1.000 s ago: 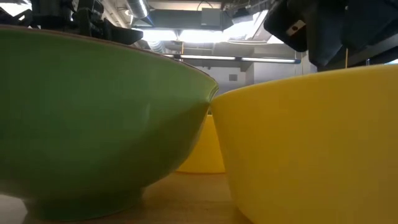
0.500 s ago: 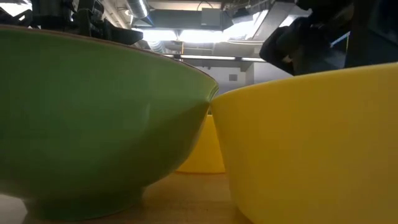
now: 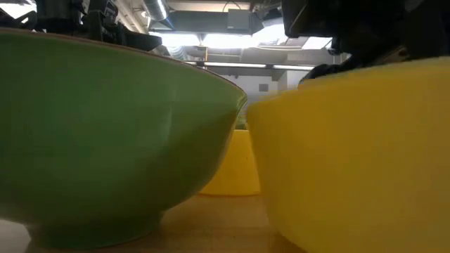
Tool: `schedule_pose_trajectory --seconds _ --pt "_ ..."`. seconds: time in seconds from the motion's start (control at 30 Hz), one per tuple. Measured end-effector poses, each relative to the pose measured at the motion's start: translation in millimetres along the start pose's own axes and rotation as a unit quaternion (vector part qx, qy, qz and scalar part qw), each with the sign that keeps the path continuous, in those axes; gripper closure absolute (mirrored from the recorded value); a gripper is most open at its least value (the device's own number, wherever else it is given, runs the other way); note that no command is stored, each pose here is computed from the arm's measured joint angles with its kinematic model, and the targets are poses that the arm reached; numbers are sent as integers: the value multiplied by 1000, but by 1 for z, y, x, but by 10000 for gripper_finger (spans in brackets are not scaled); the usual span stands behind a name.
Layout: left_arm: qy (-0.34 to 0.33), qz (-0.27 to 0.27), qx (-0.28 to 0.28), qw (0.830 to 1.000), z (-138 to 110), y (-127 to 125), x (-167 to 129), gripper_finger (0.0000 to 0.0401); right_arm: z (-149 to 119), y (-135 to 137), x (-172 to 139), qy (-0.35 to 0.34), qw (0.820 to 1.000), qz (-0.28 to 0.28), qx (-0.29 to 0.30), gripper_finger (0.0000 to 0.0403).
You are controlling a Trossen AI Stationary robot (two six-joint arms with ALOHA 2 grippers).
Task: Pick & Place Mini bowls
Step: Stack the yellow bowl on top of the yellow bowl on the shelf
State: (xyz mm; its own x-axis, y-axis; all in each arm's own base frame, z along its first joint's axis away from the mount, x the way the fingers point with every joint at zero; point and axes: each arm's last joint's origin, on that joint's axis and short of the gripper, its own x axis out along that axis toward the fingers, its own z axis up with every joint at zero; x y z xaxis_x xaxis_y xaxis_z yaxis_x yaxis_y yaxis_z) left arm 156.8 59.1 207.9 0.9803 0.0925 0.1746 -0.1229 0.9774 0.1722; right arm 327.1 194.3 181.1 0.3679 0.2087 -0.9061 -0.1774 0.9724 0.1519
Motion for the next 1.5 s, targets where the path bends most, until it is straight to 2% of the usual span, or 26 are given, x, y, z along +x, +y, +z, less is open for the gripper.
schedule_pose_trajectory --seconds 0.13,0.27,0.47,0.6,0.8,0.97,1.1,1.23,1.37,1.5 --pt "0 0 0 1000 0 0 0 395 2 -5 0 3 1000 10 -2 153" --pt "0 0 0 1000 0 0 0 395 4 -10 0 4 1000 12 2 200" --pt "1 0 0 1000 0 0 0 395 6 -15 0 2 1000 9 14 310" --pt "2 0 -1 1000 0 0 0 395 8 -21 0 2 999 7 42 386" --pt "2 0 -1 1000 0 0 0 395 13 -28 -4 7 999 9 49 386" --pt "2 0 -1 1000 -1 0 0 395 30 -23 -24 2 1000 13 14 395" --pt "3 0 -1 1000 -1 0 0 395 42 -18 -60 21 1000 2 -12 394" --pt "4 0 -1 1000 -1 0 0 395 56 -19 -120 -13 999 -51 -9 397" --pt "4 0 -1 1000 -1 0 0 395 58 -38 -186 -43 985 -166 -11 399" --pt "4 0 -1 1000 -1 0 0 395 57 -76 -240 -82 958 -274 32 399"
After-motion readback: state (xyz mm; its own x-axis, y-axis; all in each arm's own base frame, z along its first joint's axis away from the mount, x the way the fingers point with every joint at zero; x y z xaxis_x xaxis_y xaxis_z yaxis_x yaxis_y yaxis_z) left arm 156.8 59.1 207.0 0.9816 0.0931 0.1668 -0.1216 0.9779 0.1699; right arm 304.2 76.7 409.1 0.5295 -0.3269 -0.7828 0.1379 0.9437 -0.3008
